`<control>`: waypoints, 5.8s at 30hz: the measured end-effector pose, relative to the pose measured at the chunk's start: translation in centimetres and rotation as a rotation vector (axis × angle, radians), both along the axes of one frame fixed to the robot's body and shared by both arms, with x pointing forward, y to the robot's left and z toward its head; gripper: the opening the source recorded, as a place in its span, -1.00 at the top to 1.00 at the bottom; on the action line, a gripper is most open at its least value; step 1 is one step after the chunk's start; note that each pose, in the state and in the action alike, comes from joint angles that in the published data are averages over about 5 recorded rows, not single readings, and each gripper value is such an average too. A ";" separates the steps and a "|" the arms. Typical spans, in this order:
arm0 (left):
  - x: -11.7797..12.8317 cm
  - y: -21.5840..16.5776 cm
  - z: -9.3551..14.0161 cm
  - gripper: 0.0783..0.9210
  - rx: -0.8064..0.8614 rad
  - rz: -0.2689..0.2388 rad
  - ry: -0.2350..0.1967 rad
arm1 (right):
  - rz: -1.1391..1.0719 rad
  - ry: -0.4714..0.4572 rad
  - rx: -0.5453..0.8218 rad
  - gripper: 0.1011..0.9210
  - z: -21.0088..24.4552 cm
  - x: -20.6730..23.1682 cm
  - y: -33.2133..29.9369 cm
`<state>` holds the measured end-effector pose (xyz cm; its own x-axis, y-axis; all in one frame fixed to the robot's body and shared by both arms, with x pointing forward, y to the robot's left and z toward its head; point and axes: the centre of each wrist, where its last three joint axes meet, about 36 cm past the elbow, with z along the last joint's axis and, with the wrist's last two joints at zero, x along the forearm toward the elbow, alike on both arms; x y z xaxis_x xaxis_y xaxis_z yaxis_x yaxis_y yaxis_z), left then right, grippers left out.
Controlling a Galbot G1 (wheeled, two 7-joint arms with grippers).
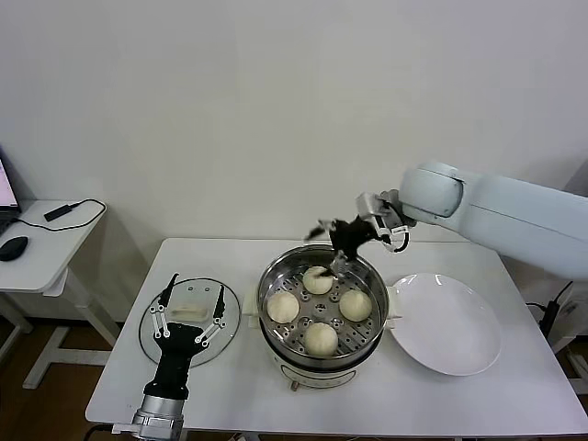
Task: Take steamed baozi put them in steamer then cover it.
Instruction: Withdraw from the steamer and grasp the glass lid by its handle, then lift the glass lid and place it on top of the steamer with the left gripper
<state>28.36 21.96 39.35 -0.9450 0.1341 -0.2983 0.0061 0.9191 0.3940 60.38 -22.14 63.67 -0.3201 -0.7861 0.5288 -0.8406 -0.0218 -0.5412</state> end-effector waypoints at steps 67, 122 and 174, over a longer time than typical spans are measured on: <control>6.7 11.2 -13.9 -0.77 1.179 0.117 0.101 | -1.379 -0.385 0.897 -0.76 -33.8 -26.3 -15.8; 12.9 10.9 -16.6 0.37 1.203 0.160 0.154 | -1.384 -0.393 0.850 -0.76 -34.7 -27.3 -15.8; 6.1 -5.1 7.9 0.74 0.986 0.144 -0.142 | -1.395 -0.385 0.835 -0.76 -35.3 -25.4 -14.5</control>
